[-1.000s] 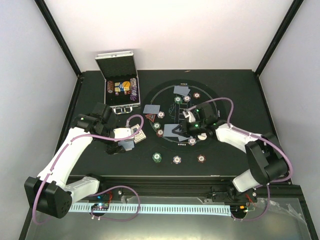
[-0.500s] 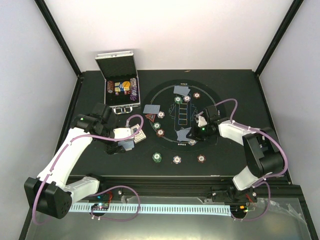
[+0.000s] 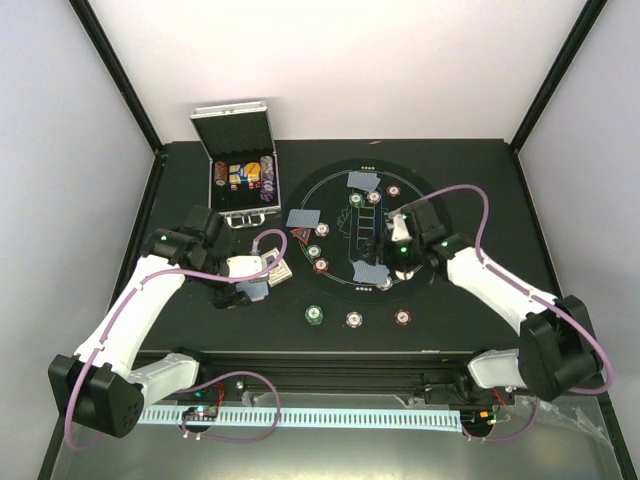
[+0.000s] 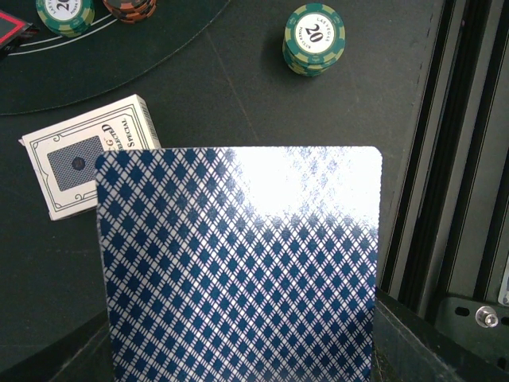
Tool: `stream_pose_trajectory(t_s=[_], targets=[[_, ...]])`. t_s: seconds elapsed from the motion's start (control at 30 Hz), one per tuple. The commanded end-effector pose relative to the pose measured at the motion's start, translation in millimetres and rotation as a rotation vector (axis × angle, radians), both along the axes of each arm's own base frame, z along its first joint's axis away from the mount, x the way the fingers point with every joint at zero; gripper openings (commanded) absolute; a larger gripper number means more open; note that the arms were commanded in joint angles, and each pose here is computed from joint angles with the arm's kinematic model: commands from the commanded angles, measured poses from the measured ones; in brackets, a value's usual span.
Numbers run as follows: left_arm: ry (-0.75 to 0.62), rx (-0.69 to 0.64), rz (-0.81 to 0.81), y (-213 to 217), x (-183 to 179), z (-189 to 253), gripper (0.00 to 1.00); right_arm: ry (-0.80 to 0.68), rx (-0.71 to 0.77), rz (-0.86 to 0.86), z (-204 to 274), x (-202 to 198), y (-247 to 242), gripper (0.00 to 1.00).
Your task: Distribute texas hold em gaming equipment
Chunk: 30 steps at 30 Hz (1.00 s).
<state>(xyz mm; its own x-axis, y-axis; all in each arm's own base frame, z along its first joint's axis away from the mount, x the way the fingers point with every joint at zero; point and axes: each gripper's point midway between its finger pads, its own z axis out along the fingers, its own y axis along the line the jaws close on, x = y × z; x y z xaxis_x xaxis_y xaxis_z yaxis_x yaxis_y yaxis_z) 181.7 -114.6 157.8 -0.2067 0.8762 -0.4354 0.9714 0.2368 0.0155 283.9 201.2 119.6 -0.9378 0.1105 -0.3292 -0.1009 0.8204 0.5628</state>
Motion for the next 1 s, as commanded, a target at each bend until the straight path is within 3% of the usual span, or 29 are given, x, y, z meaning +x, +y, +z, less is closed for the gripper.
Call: stream_pose_trajectory(t_s=[0.0, 0.17, 0.37, 0.97], targets=[[-0.038, -0.039, -0.002, -6, 4, 18, 0.02, 0.012, 0.388, 0.175, 50, -35, 88, 0.80], [-0.027, -0.050, 0.000, -8, 4, 21, 0.01, 0.034, 0.599, 0.368, 85, -79, 165, 0.86], [-0.024, -0.050, -0.003, -8, 4, 20, 0.02, 0.099, 0.658, 0.485, 87, -108, 221, 0.87], [-0.030, -0.051, -0.010, -8, 1, 24, 0.02, 0.207, 0.692, 0.564, 63, -113, 291, 0.82]])
